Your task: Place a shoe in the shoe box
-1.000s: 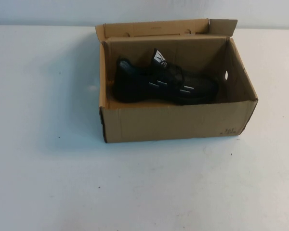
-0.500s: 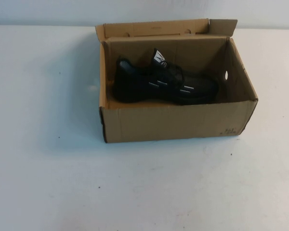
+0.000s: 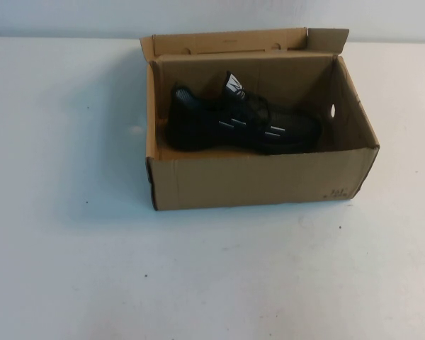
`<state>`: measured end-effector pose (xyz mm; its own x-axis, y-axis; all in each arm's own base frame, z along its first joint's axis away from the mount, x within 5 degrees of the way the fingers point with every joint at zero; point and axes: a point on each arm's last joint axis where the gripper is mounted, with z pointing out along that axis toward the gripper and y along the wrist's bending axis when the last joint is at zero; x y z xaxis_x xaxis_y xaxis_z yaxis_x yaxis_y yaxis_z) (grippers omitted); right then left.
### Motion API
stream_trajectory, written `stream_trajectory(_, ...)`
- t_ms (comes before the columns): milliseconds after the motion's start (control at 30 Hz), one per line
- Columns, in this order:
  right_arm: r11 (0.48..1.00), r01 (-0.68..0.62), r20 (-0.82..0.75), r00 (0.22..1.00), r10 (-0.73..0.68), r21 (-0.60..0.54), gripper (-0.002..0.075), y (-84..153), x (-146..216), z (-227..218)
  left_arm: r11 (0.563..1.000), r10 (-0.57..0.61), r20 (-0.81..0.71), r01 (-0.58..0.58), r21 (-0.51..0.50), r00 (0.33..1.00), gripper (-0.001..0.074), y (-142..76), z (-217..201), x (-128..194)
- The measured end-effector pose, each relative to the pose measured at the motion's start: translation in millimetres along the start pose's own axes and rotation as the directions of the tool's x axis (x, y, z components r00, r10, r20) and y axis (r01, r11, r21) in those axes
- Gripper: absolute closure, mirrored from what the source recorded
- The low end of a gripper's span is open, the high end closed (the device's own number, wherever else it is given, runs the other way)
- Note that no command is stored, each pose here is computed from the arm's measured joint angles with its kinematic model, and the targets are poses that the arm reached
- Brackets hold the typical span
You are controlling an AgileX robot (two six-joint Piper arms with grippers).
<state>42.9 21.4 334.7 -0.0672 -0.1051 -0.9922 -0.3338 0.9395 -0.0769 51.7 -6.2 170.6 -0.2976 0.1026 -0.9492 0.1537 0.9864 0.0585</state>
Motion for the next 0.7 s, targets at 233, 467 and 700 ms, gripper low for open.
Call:
stream_trajectory(233,0.995,-0.019,-0.037,0.999,0.023,0.097,0.0742,0,49,0,1.000,0.000,0.000,0.000,0.000,1.000,0.0736,0,0,0)
stream_trajectory(467,0.973,-0.130,-0.036,0.990,0.140,0.193,0.0742,-3,111,16,1.000,0.000,0.000,0.000,0.000,1.000,0.0736,0,0,0)
stream_trajectory(700,0.948,-0.208,-0.013,0.976,0.217,0.242,0.0742,-5,148,22,1.000,0.003,-0.001,-0.003,-0.001,1.000,0.0736,0,0,0)
